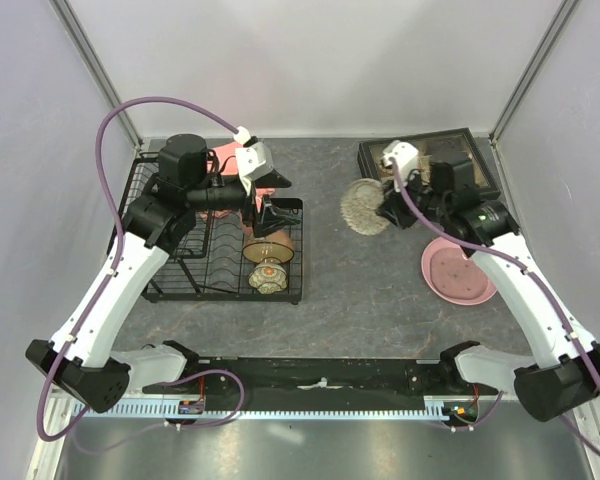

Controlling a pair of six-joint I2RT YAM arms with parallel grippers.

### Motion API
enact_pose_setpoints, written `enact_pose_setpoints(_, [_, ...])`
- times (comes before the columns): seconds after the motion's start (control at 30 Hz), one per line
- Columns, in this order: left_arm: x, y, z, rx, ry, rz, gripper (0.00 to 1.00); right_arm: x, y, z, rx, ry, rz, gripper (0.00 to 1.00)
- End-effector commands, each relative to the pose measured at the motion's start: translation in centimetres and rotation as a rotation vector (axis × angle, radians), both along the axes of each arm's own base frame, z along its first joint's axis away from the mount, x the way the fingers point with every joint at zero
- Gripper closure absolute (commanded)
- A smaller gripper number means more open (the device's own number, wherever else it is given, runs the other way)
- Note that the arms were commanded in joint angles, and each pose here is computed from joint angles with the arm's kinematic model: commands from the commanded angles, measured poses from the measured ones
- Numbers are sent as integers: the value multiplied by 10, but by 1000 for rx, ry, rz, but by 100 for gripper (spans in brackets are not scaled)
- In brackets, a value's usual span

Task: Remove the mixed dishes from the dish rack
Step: Place the plate at the center of the board.

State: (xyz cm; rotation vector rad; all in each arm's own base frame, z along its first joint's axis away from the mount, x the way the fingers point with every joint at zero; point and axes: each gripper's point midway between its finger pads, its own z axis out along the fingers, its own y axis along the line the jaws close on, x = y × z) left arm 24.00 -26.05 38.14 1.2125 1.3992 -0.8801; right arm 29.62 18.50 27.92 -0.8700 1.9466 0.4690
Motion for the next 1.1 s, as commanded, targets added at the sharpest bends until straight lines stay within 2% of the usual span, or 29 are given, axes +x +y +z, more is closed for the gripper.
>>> enact_pose_setpoints(0.0, [3, 4, -19, 50, -15, 9, 12, 13, -46, 2, 56, -16, -131, 100])
enact_pose_setpoints(0.23, [7, 7, -44, 98, 19, 27, 11, 10, -103, -40, 96, 102, -257, 100])
enact_pose_setpoints(0.37, [9, 10, -61, 134, 41, 46, 11, 8, -161, -63, 135, 173, -387, 100])
enact_pose_setpoints(0.47, [11, 12, -71, 155, 48, 54, 12, -1, -190, -79, 163, 230, -414, 100])
enact_pose_setpoints(0.87, [16, 8, -95, 177, 97, 39, 12, -46, -238, -131, 286, 417, -387, 100])
enact_pose_setpoints(1.07, [16, 6, -100, 179, 109, 27, 13, -64, -241, -136, 421, 514, -316, 100])
